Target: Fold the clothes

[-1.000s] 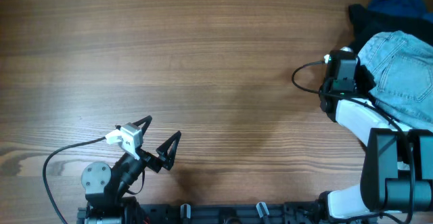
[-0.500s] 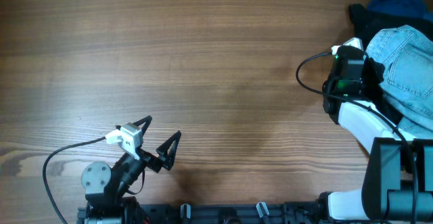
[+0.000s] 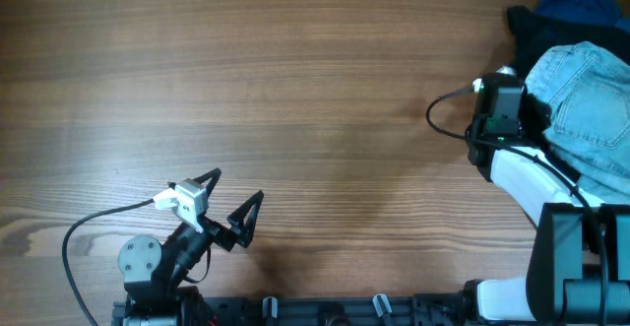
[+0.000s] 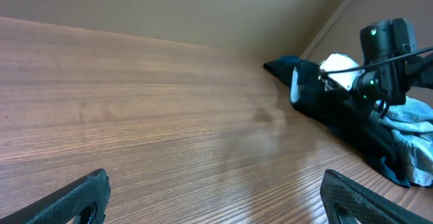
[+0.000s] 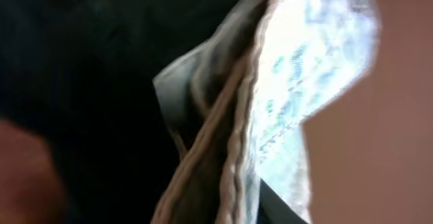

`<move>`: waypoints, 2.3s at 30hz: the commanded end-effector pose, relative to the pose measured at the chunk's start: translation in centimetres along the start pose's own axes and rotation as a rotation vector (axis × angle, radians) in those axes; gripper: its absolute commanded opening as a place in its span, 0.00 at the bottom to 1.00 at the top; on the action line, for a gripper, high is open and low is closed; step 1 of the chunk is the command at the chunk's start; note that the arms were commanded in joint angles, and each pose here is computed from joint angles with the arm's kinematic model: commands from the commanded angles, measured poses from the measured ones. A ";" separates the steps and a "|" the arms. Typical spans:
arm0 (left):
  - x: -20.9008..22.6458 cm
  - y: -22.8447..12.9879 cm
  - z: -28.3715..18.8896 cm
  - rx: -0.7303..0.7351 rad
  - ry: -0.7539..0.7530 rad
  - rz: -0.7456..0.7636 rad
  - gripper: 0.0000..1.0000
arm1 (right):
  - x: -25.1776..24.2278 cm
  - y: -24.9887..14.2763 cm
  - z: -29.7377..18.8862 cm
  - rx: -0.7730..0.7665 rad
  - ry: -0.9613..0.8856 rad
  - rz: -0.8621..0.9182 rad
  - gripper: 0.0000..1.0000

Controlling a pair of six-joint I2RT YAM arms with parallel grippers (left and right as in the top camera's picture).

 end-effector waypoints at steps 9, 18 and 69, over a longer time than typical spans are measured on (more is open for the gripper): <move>-0.1 -0.3 0.1 0.004 -0.019 -0.012 1.00 | -1.4 1.3 -0.6 -0.067 -0.032 0.119 0.34; -0.1 -0.3 0.1 0.004 -0.019 -0.012 1.00 | -2.3 1.3 -1.1 -0.077 -0.042 0.121 0.35; -0.1 -0.3 0.1 0.004 -0.019 -0.012 1.00 | -3.5 -0.2 -3.9 -0.097 0.126 0.244 0.04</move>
Point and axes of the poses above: each gripper's point midway between its finger pads, its own z axis out along the fingers, its own x axis along the line the jaws close on, y = z × x, the point moved 9 cm from there along -z, back along the fingers, and after that the axes turned 15 degrees about z, right-handed, at the moved point
